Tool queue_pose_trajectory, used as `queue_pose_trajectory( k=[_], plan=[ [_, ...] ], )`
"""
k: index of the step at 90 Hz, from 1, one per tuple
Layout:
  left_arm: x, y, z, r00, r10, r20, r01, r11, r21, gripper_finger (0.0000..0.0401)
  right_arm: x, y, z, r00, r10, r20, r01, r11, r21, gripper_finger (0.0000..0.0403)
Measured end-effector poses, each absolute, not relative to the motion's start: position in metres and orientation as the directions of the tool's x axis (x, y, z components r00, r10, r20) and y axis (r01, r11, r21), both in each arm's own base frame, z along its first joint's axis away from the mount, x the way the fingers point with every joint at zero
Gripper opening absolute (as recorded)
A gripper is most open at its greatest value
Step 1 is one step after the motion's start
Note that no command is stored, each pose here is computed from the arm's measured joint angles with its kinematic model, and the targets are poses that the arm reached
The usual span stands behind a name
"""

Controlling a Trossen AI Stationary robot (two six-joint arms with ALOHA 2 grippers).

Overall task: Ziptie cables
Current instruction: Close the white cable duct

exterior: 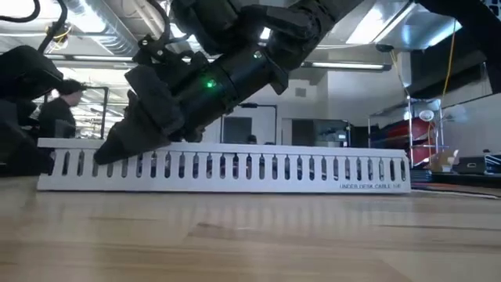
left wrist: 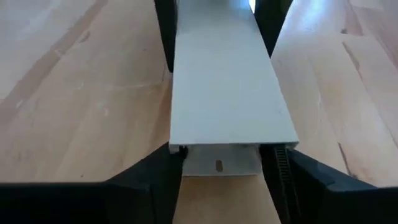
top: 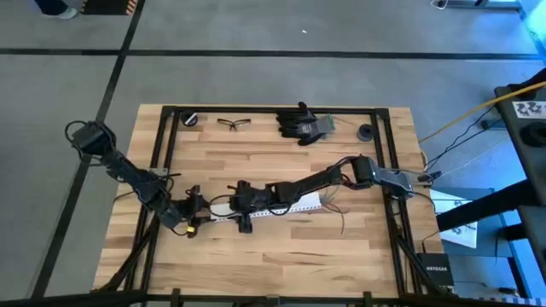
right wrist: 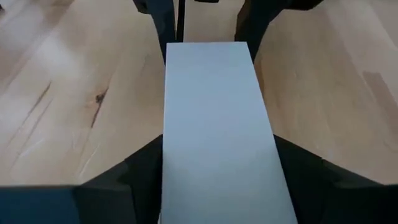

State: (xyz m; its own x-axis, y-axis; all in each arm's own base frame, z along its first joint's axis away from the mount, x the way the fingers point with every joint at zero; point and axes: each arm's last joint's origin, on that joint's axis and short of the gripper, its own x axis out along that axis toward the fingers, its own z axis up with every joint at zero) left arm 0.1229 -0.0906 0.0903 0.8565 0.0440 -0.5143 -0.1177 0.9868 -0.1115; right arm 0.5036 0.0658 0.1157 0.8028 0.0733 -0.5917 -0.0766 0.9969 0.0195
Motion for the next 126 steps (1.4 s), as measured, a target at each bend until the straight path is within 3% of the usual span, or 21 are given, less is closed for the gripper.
queue_pose_trajectory(
  k=[56,74,91,105,126],
  plan=[
    [0.118,-0.088,0.084,0.815,0.031,-0.578,-0.115,0.987,-0.109,0.0145,0.492,0.061,0.122,0.718,0.033,-0.695,-0.052,0.999,-0.006,0.0225],
    [0.119,-0.089,0.085,0.819,0.029,-0.573,-0.113,0.987,-0.112,0.0133,0.494,0.062,0.125,0.744,0.044,-0.667,-0.058,0.998,0.001,0.0225],
    [0.118,-0.089,0.085,0.809,-0.003,-0.588,-0.130,0.974,-0.184,0.0158,0.496,0.063,0.126,0.754,0.075,-0.652,-0.078,0.997,0.025,0.0228],
    [0.118,-0.091,0.088,0.798,-0.065,-0.600,-0.089,0.971,-0.224,0.0193,0.494,0.063,0.132,0.750,0.082,-0.657,-0.086,0.996,0.026,0.0259],
    [0.117,-0.093,0.105,0.730,-0.067,-0.680,-0.094,0.976,-0.196,0.0203,0.471,0.060,0.194,0.722,0.048,-0.690,-0.072,0.997,-0.007,0.0299]
  ],
)
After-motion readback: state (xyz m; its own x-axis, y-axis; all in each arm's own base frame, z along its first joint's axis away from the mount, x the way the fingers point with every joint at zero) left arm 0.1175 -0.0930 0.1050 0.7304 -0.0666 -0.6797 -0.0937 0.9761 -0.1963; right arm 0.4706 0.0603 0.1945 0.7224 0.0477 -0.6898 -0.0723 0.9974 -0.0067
